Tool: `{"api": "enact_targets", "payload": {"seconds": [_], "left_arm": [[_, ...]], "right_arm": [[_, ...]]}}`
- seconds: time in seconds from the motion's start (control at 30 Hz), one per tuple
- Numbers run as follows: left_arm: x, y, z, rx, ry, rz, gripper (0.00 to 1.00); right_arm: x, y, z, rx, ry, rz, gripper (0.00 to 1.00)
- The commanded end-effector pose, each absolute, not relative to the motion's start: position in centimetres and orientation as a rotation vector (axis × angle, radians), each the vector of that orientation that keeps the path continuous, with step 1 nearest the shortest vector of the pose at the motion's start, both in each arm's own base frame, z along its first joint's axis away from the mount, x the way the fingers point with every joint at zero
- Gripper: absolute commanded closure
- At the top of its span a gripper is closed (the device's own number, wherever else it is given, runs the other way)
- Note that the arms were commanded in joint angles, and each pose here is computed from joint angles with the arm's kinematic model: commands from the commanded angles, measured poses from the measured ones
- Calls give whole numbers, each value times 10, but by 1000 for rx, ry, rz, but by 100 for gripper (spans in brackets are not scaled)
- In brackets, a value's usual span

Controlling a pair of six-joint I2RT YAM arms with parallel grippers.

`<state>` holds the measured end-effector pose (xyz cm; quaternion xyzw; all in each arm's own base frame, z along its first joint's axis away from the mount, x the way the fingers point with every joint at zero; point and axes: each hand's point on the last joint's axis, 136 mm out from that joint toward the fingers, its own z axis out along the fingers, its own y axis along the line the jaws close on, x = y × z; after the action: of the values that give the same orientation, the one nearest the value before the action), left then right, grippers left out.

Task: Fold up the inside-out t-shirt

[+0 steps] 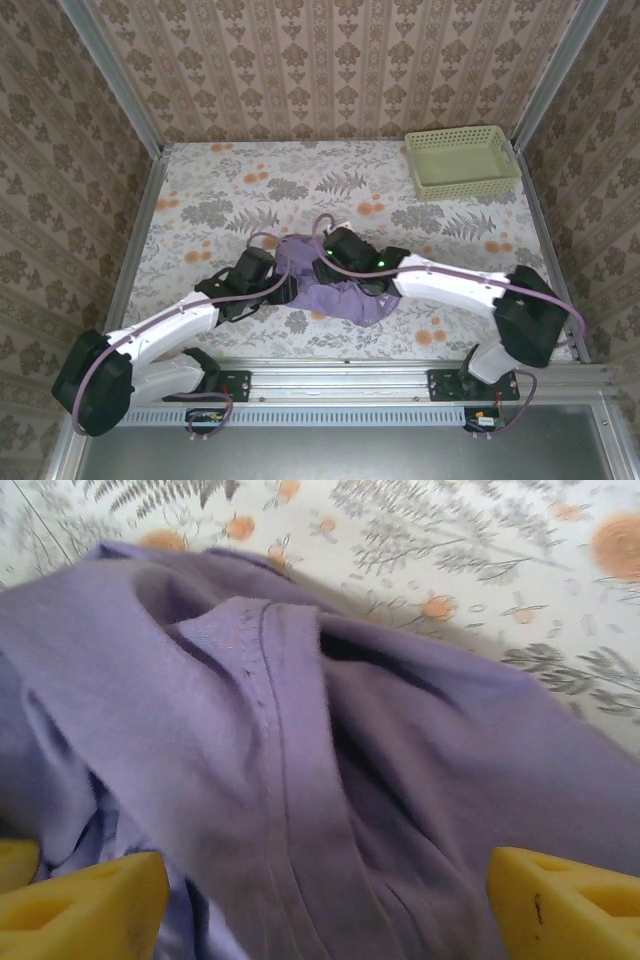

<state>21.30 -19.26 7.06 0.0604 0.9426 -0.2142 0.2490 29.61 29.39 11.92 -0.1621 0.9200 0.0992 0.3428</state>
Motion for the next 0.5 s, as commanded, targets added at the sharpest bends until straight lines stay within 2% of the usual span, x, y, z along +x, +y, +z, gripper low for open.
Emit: {"api": "enact_targets", "payload": {"seconds": [0.0,0.07,0.13,0.23,0.3,0.37,0.47], "left_arm": [[222,-208,86,141,2486,-694,46],[226,-204,81,136,2486,-677,53],[230,-201,77,112,2497,-698,65],[239,-194,72,88,2527,-693,83],[247,-190,76,88,2529,-680,94],[255,-187,88,92,2518,-669,100],[270,-183,120,100,2464,-651,100]], "right_arm": [[303,308,106,-434,2454,277,23],[309,311,102,-437,2467,281,37],[312,314,110,-448,2451,288,49],[315,312,132,-434,2403,314,77],[314,307,155,-407,2360,376,91],[313,299,179,-367,2316,448,97],[313,274,226,-252,2216,521,100]]}}
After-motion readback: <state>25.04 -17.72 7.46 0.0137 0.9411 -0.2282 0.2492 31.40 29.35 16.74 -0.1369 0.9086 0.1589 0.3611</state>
